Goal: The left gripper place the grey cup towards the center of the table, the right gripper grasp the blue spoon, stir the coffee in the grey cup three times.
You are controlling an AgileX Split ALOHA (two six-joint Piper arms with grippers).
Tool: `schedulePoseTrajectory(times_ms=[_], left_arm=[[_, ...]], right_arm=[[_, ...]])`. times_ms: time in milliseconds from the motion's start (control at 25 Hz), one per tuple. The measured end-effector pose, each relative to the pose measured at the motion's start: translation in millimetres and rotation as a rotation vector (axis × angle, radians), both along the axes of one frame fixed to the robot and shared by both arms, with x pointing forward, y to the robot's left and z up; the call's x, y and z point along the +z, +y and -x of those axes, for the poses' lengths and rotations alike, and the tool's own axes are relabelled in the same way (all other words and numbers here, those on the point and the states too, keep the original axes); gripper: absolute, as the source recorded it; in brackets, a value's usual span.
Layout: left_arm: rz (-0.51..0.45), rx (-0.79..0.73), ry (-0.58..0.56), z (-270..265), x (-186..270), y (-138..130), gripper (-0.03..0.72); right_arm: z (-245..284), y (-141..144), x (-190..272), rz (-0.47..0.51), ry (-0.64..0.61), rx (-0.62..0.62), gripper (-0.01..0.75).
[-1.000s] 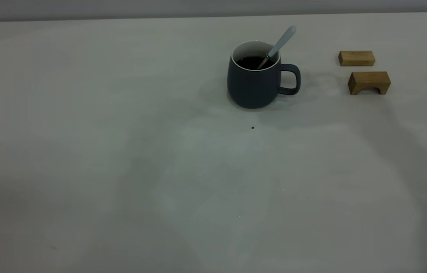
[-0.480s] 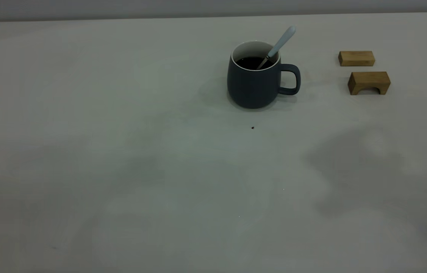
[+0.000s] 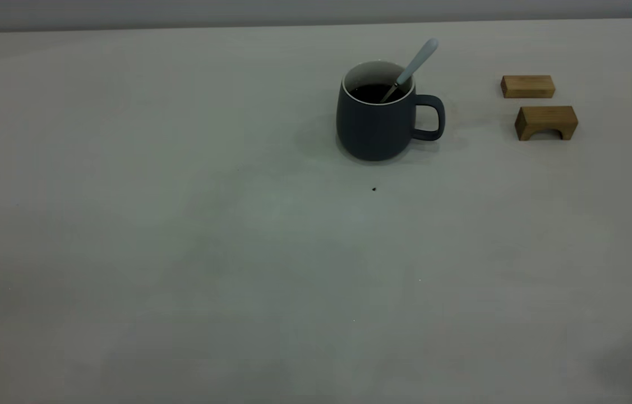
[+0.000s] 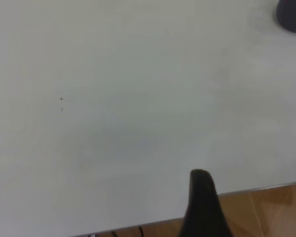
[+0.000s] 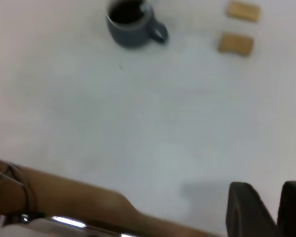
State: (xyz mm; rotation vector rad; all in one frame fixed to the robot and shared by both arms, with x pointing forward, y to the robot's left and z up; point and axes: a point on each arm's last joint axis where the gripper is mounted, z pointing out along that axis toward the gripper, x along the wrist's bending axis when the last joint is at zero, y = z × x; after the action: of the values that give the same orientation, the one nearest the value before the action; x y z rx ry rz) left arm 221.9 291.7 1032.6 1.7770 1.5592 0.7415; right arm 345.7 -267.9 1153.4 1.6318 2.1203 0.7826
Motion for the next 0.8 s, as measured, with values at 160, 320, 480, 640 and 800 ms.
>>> schedulePoseTrajectory(times_ms=[160,320,480,640,800], left_arm=[[0.0,0.0,0.0,0.0,0.0,0.0,0.585],[0.0,0.0,0.0,0.0,0.0,0.0,0.585],[0.0,0.0,0.0,0.0,0.0,0.0,0.585],[0.0,0.0,0.0,0.0,0.0,0.0,0.585],[0.0,0.0,0.0,0.0,0.0,0.0,0.585]], right_arm=[[46.4,-10.7,-36.2,-0.005,-0.05,-0.006,0.205],[74.7,-18.0,-68.1,-0.018,-0.142,-0.029,0.21],[95.6,-25.7,-82.4,-0.002,-0.249,-0.112,0.213],[111.6,-32.5,-83.3,0.05,-0.354,-0.211,0.216],[121.9,-34.2,-84.0,0.058,-0.414,-0.236,0.223]])
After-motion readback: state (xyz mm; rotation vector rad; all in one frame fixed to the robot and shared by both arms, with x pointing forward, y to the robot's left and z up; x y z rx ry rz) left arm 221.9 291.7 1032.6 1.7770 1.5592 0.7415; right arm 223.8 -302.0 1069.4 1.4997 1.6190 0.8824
